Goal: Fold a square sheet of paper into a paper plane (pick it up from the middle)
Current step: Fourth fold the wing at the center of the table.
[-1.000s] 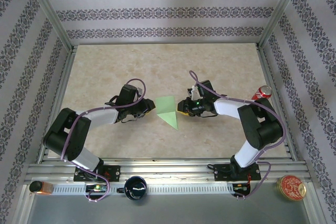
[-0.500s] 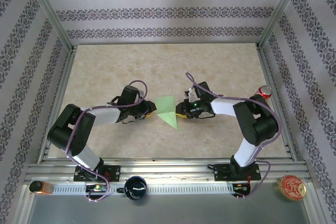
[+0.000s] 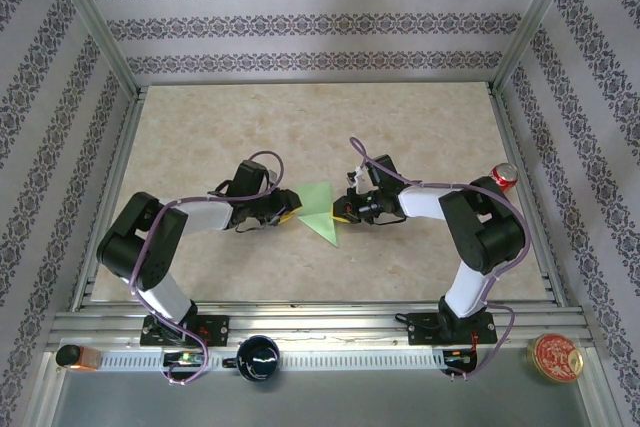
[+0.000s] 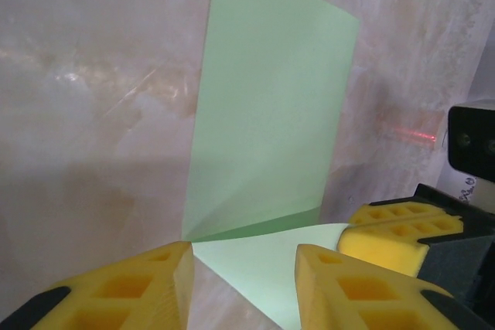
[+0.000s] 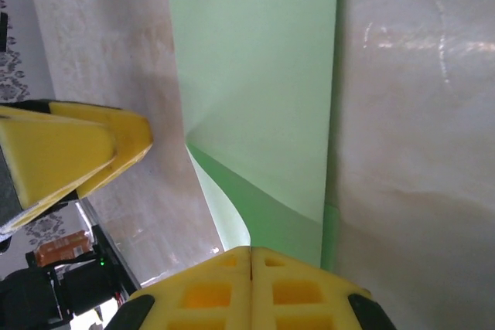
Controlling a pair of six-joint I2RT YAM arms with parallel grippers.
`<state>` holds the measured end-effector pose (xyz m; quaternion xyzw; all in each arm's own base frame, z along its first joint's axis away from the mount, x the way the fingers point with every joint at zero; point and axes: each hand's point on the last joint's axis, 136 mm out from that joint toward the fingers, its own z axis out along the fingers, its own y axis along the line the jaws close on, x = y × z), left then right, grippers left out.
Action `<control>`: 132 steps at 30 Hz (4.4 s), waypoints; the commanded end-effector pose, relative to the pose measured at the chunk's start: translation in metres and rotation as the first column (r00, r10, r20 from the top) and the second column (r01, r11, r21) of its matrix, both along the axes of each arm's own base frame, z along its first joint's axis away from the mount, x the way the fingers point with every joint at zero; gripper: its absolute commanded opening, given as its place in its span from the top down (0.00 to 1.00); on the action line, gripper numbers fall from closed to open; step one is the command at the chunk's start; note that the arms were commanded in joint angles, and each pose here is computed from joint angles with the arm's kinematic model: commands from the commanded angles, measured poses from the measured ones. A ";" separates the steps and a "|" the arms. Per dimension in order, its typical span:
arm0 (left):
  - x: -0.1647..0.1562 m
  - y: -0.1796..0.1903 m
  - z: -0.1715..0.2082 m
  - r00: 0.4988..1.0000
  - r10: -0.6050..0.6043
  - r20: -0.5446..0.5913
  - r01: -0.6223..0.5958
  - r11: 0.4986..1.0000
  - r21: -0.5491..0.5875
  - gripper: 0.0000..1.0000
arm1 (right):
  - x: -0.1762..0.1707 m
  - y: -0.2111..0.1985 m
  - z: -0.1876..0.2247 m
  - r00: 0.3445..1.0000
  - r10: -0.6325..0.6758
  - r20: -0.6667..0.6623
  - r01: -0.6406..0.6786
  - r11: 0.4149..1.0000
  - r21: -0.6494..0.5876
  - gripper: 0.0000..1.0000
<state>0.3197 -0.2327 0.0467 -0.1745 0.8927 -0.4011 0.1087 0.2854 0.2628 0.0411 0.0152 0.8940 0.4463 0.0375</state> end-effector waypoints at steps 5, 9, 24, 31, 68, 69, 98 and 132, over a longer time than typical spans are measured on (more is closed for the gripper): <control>0.018 -0.002 0.009 1.000 0.009 0.018 -0.009 1.000 -0.023 0.54 | 0.000 0.005 0.027 0.999 0.013 0.049 -0.018 0.994 0.109 0.98; 0.021 0.009 0.003 0.998 0.057 0.010 -0.058 0.998 0.023 0.41 | 0.000 0.006 0.033 0.998 0.011 0.054 -0.019 0.990 0.141 0.98; 0.030 -0.002 0.003 0.998 0.057 -0.001 -0.057 0.998 -0.034 0.41 | 0.001 0.001 0.039 0.997 -0.032 0.069 0.016 0.975 0.223 0.99; 0.038 -0.009 0.005 0.999 0.049 0.005 -0.049 0.997 -0.067 0.46 | -0.001 -0.002 0.038 0.997 -0.036 0.066 0.020 0.974 0.224 1.00; 0.048 -0.011 0.013 0.994 0.097 0.048 -0.091 0.989 -0.116 0.96 | -0.001 -0.015 0.028 0.996 -0.068 0.061 0.058 0.985 0.164 0.95; 0.048 -0.010 0.013 0.994 0.102 0.049 -0.096 0.989 -0.116 0.97 | -0.001 -0.016 0.029 0.995 -0.071 0.066 0.060 0.986 0.156 0.92; 0.027 -0.006 0.033 0.964 0.257 0.075 -0.253 0.966 -0.062 0.98 | -0.032 0.029 0.027 0.313 0.604 0.733 0.088 0.750 -0.656 0.54; 0.030 -0.008 0.032 0.965 0.250 0.076 -0.247 0.968 -0.055 0.98 | -0.019 0.026 -0.004 0.406 0.574 0.711 0.154 0.724 -0.672 0.83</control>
